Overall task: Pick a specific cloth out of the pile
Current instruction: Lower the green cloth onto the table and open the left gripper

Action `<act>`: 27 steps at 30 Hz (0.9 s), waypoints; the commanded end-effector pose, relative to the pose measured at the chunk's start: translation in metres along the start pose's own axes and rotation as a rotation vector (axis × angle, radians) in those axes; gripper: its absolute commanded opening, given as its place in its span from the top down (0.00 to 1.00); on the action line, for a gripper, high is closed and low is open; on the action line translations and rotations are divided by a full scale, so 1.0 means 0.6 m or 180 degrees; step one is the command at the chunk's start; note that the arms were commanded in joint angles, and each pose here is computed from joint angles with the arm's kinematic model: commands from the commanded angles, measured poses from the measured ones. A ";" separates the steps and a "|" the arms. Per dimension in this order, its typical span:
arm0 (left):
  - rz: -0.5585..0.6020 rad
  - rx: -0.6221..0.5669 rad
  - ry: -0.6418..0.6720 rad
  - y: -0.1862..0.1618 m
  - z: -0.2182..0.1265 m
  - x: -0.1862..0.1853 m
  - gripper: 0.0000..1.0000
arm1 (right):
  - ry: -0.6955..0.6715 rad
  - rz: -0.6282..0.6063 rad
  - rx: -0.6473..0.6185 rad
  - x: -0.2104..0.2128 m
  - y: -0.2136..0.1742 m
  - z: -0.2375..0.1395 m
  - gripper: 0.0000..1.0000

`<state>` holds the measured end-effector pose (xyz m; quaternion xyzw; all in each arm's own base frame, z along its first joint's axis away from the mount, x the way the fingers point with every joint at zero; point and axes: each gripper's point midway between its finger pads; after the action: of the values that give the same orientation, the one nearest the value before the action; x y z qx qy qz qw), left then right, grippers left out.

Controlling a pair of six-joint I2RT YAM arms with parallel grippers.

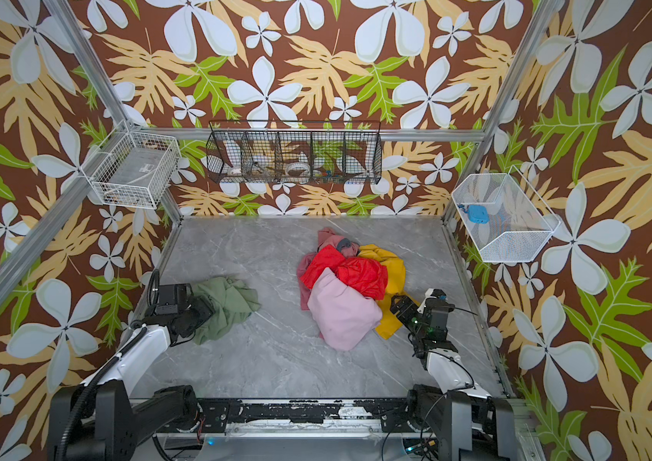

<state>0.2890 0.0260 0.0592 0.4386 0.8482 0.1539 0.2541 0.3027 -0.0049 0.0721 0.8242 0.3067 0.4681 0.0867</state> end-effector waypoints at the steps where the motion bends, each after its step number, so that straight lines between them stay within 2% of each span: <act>1: 0.0215 -0.0056 -0.0038 0.017 0.010 -0.028 0.30 | 0.0087 -0.0057 -0.0061 0.016 0.011 -0.001 0.10; 3: 0.0302 0.0006 0.0014 0.016 0.023 -0.036 0.33 | 0.0069 -0.0057 -0.0065 0.014 0.010 -0.002 0.10; 6: 0.0379 0.0152 0.0072 0.007 0.052 -0.039 0.44 | 0.0059 -0.0035 -0.0090 0.012 0.010 -0.005 0.10; 8: 0.0432 0.0236 0.0179 0.005 0.068 -0.035 0.47 | 0.0047 -0.0029 -0.0113 0.012 0.011 -0.008 0.10; 12: 0.0444 0.0221 0.0358 0.023 0.090 -0.030 0.47 | 0.0008 -0.0035 -0.0168 0.009 0.013 -0.015 0.10; 21: 0.0526 0.0291 0.0324 0.084 0.158 -0.080 0.46 | -0.0017 -0.0033 -0.0203 0.009 0.016 -0.022 0.10; 27: 0.0577 0.0259 0.0305 0.094 0.169 -0.087 0.41 | -0.0044 -0.0060 -0.0282 0.009 0.022 -0.030 0.10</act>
<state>0.4298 0.0247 0.0387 0.4999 0.8147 0.2009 0.2145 0.2964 -0.0112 0.0904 0.8183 0.2958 0.4783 0.1191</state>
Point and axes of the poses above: each gripper's point midway between its finger pads, its own z axis out along the fingers, its own x axis along the line the jaws close on, y = z × x, and after that the axes turned 7 degrees about z, right-handed
